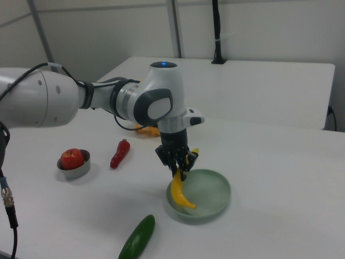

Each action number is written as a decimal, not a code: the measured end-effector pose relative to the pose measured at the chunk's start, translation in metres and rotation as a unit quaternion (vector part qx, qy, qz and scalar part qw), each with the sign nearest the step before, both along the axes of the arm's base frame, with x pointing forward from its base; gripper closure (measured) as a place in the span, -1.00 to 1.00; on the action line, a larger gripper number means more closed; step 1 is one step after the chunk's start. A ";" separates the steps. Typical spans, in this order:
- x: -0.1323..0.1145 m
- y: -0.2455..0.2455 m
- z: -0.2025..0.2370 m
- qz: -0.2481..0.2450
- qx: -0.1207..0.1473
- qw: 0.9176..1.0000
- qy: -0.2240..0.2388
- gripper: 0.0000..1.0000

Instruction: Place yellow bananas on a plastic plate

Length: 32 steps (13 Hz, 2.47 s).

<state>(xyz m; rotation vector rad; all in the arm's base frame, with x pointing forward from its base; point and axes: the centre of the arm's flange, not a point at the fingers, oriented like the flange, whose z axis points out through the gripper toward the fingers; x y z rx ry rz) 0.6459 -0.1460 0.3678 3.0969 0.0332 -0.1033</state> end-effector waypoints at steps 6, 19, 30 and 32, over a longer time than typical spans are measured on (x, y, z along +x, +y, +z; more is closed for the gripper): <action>0.000 -0.001 -0.009 -0.001 0.000 1.000 0.006 -0.59; -0.047 0.057 0.180 -0.034 0.014 0.998 -0.057 -1.00; -0.108 0.172 0.263 -0.008 0.034 0.998 -0.049 -1.00; -0.101 0.172 0.261 0.008 0.034 0.997 -0.067 -1.00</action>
